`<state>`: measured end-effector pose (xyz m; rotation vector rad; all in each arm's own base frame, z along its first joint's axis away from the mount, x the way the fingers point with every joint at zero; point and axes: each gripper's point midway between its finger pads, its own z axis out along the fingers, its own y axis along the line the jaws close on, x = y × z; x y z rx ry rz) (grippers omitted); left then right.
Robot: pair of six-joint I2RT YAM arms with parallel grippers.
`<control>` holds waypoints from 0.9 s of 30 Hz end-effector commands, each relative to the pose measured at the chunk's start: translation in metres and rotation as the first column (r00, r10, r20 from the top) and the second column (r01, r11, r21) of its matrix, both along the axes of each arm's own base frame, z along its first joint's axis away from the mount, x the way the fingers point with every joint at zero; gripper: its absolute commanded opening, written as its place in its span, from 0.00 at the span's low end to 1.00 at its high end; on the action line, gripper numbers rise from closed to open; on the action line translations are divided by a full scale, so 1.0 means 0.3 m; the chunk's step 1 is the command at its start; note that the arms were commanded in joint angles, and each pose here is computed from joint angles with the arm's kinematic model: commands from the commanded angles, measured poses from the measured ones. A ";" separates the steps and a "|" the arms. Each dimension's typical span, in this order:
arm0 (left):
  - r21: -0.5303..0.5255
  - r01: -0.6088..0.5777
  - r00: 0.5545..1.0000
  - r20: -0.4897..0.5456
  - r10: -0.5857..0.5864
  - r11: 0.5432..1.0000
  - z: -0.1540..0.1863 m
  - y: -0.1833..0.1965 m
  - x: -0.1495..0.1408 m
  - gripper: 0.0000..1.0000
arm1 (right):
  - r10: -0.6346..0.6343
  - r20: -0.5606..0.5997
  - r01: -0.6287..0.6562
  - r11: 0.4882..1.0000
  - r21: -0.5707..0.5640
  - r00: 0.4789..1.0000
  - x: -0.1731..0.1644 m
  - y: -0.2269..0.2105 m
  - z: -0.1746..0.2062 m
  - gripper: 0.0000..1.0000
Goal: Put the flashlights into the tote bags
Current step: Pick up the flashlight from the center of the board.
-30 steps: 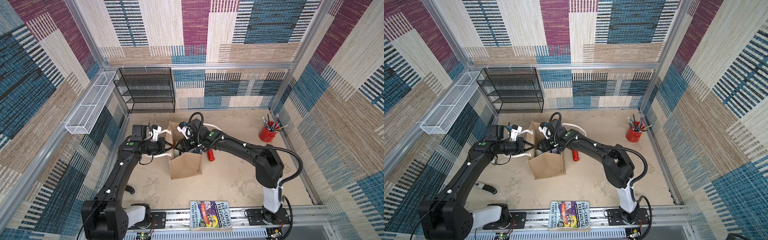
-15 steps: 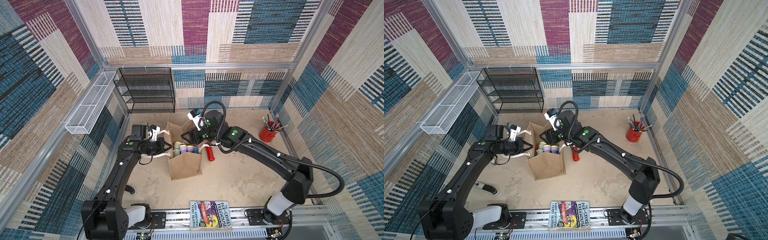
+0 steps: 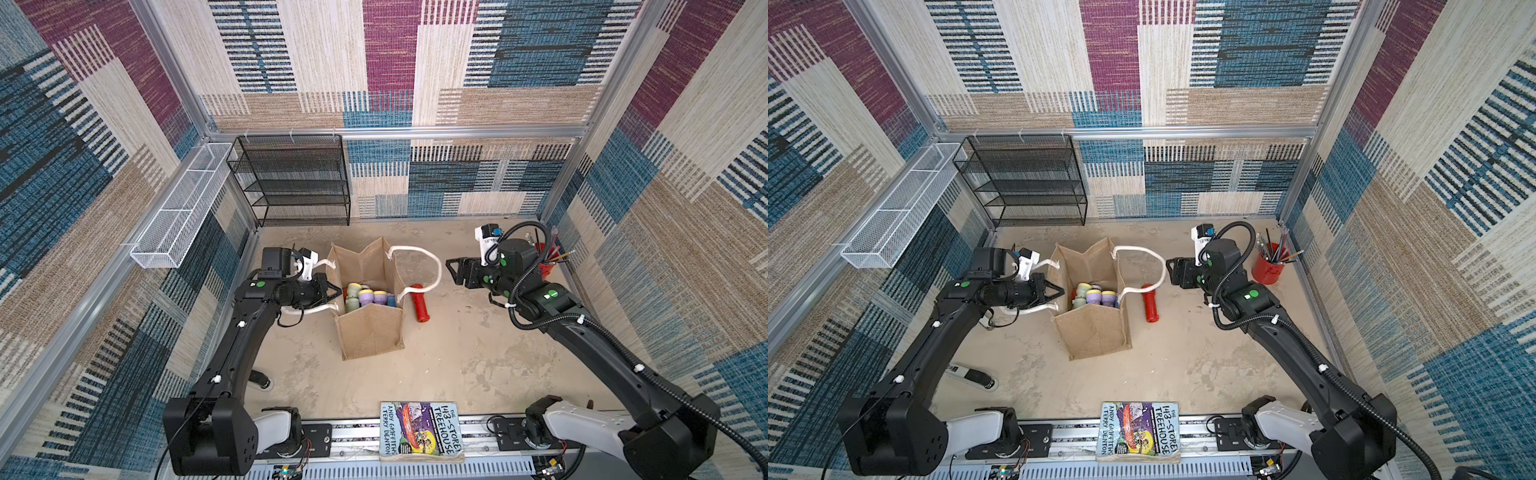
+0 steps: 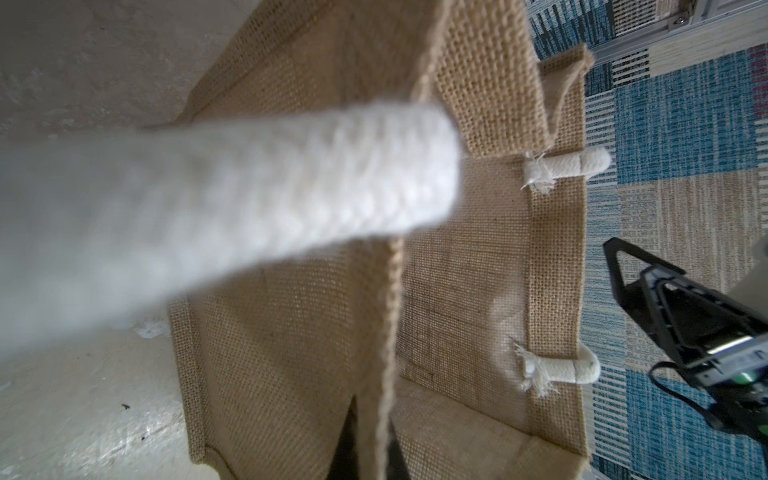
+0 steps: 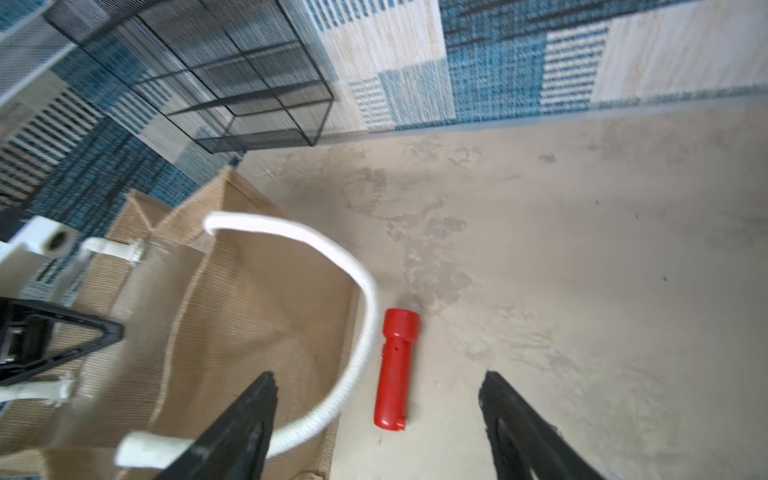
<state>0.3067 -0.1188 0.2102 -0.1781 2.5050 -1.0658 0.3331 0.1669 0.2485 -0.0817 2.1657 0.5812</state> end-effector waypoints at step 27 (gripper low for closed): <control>-0.004 0.015 1.000 0.006 -0.015 1.000 0.001 0.000 -0.008 0.04 | 0.040 -0.376 -0.087 0.990 -0.109 0.926 -0.023 0.219 -0.606 0.71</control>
